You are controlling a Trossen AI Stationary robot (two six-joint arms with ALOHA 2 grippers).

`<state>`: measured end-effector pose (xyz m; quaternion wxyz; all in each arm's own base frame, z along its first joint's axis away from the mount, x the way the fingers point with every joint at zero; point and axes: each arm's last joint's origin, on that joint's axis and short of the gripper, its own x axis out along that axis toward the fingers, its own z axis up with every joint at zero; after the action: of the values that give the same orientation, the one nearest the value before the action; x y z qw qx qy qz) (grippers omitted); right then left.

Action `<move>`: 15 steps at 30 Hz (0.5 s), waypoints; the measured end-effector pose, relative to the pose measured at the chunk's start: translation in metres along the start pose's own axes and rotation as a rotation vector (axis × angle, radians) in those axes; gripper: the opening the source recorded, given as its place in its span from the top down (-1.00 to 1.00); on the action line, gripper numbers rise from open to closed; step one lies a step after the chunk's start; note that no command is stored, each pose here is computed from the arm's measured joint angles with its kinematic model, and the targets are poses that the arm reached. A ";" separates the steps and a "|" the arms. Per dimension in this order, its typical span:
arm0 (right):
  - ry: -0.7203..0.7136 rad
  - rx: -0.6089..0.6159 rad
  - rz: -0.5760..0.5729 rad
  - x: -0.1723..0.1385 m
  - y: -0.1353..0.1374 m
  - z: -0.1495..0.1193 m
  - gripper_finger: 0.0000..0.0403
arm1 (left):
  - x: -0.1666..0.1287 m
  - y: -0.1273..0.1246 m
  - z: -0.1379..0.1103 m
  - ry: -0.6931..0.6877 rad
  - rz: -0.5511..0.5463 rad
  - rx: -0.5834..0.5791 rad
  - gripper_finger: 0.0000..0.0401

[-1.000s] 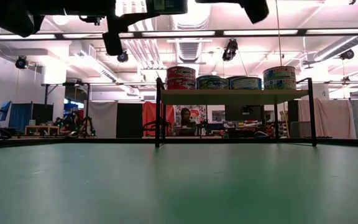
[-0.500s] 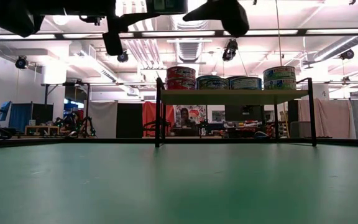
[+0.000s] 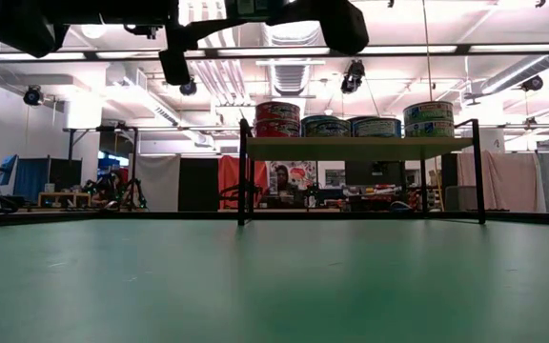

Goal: Stack canned seafood by type on shelf
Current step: Stack the blue/pink tuna can on top of the other blue/pink tuna can on the shelf

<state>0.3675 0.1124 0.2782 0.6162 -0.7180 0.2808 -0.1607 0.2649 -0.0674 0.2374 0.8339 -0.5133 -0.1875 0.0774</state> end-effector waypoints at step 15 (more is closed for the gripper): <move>0.019 0.007 0.004 0.000 0.000 -0.001 0.10 | 0.000 0.002 -0.002 0.027 0.010 0.071 -0.24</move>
<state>0.3669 0.1117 0.2778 0.6162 -0.7139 0.2874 -0.1674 0.2656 -0.0681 0.2348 0.8536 -0.4853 -0.1707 0.0814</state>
